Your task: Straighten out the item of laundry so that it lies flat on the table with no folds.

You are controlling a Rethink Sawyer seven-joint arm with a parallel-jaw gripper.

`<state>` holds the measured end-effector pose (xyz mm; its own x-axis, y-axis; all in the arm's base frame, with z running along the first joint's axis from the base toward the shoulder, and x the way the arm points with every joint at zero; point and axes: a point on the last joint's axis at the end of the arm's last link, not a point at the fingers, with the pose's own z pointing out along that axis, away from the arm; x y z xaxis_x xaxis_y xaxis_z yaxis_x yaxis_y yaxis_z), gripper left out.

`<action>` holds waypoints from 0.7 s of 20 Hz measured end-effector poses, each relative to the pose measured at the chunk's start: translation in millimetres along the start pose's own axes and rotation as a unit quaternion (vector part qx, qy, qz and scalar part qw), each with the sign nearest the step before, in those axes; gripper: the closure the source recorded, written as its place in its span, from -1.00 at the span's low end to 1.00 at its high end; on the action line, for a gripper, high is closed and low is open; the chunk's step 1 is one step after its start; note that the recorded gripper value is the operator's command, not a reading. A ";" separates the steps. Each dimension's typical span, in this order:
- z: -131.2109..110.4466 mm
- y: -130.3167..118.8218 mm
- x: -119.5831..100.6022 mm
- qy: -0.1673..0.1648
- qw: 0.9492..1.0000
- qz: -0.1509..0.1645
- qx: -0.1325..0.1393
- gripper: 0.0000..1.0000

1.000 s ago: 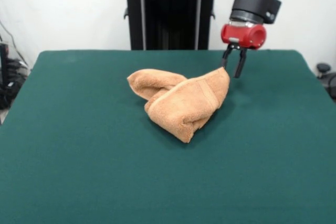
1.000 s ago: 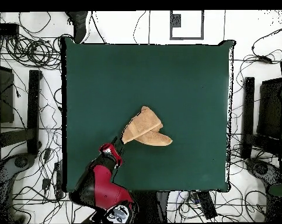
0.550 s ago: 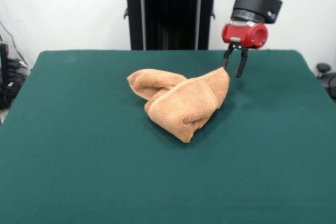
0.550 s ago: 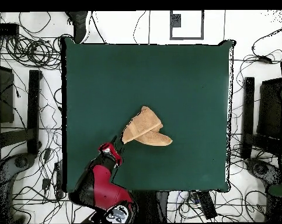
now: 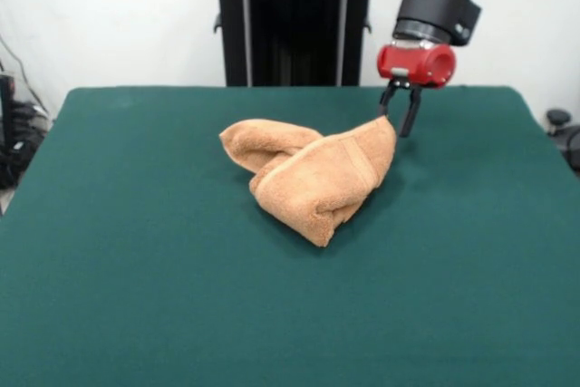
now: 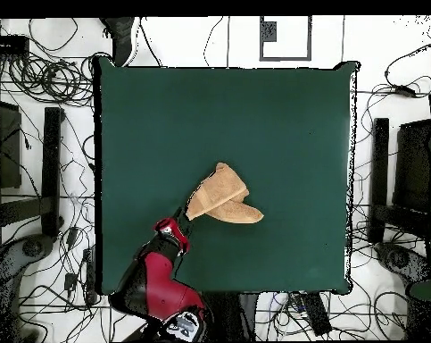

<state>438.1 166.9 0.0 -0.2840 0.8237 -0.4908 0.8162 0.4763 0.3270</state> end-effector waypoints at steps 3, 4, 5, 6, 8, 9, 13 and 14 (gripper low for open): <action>2.4 -2.8 -0.5 -0.002 1.000 0.000 0.002 -1.00; 2.9 -3.6 -0.6 -0.002 1.000 0.000 0.002 -1.00; 3.8 -4.8 -0.7 -0.003 1.000 0.000 0.003 -1.00; 4.7 -6.0 -1.0 -0.003 1.000 0.000 0.005 -1.00; 5.5 -6.7 -2.0 -0.003 1.000 0.001 0.006 -1.00; 6.0 -6.9 -2.8 -0.003 1.000 0.001 0.006 -1.00; 7.7 -7.6 -5.9 -0.005 1.000 0.004 0.008 1.00; 8.0 -7.9 -6.6 -0.005 1.000 0.005 0.009 1.00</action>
<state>437.6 155.3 -5.9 -0.2707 0.8254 -0.4955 0.8281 0.4621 0.3173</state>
